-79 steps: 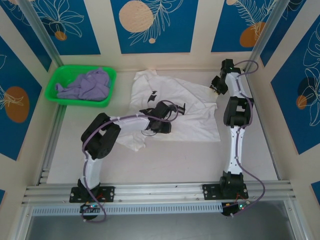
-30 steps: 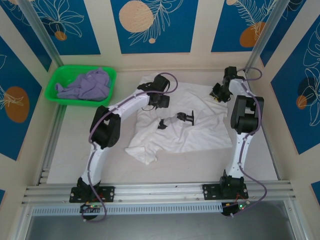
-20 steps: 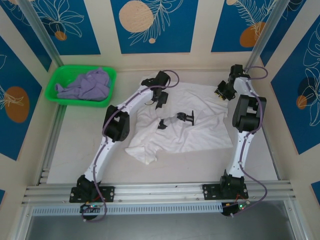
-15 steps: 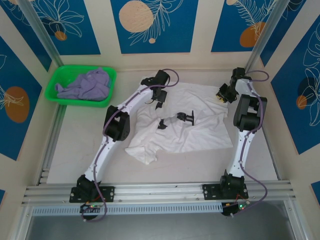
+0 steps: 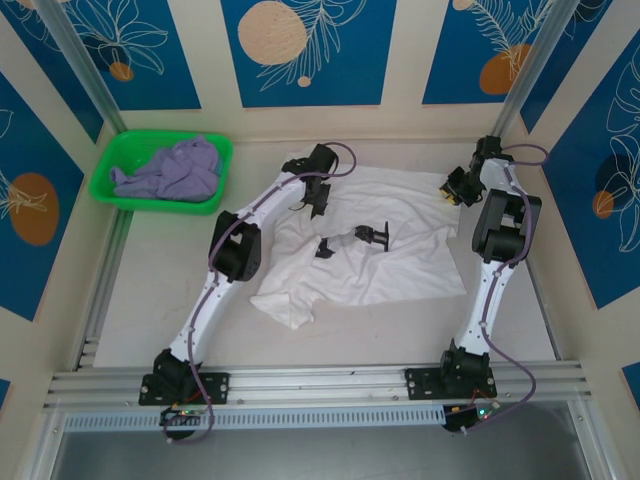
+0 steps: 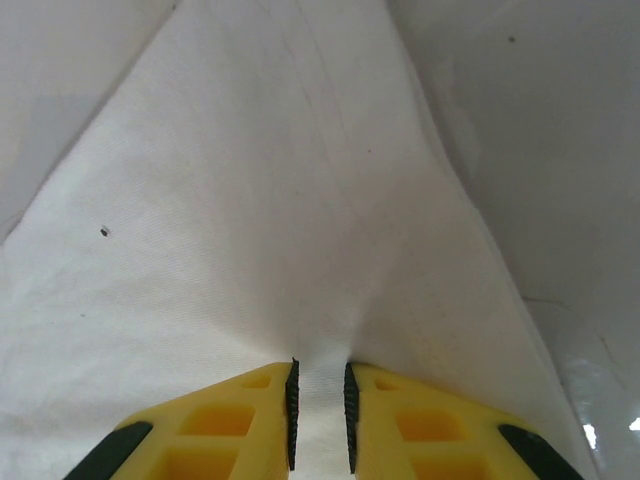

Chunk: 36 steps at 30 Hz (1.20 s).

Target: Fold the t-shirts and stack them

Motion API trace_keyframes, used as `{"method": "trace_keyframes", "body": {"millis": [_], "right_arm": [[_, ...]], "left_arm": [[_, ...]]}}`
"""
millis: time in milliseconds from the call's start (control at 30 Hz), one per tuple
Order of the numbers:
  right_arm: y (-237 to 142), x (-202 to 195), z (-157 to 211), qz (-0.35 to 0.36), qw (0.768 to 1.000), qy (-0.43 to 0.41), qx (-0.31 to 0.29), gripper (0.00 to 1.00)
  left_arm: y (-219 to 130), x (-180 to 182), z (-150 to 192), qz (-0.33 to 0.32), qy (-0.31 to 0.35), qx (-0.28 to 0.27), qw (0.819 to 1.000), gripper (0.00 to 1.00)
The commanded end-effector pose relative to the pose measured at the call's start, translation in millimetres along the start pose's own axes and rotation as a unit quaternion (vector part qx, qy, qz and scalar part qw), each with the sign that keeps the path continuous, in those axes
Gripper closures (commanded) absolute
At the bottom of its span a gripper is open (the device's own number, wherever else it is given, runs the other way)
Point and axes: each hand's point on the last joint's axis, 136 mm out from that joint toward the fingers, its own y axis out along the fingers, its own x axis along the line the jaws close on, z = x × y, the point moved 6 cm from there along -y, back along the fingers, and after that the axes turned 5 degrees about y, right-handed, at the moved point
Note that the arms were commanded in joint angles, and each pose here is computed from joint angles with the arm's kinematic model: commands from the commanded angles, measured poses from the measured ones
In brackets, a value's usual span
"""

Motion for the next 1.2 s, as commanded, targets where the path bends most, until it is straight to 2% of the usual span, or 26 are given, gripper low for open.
{"method": "trace_keyframes", "body": {"millis": [0,133,333,433,733,900,1000,1100,1167], "right_arm": [[8,-7,-1,-0.001,1.0,0.016,0.015,0.76],[7,-5,-1,-0.006,1.0,0.012,0.014,0.76],[6,-7,-3,-0.015,1.0,0.018,0.014,0.76],[5,-7,-4,-0.021,0.999,0.021,0.015,0.76],[2,-6,-5,-0.04,0.999,0.024,0.016,0.76],[-6,-2,-5,-0.054,0.998,0.02,0.007,0.72],[-16,3,-4,-0.071,0.997,0.014,-0.004,0.69],[-29,10,-2,-0.081,0.997,0.007,-0.016,0.62],[-42,19,2,-0.089,0.996,-0.008,-0.029,0.56]], "left_arm": [[-22,14,-15,-0.009,-0.004,-0.024,1.0,1.0],[-48,27,-24,-0.007,-0.006,-0.055,0.998,1.0],[-75,74,-21,-0.001,-0.028,-0.085,0.996,1.0],[-75,101,-11,0.0,-0.045,-0.083,0.996,1.0],[-57,167,12,-0.051,-0.084,-0.047,0.994,1.0],[-65,185,15,-0.108,-0.114,-0.03,0.987,0.86],[-79,194,16,-0.141,-0.142,-0.029,0.979,0.75],[-99,198,15,-0.153,-0.167,-0.04,0.973,0.55],[-115,198,13,-0.143,-0.18,-0.051,0.972,0.47]]}}
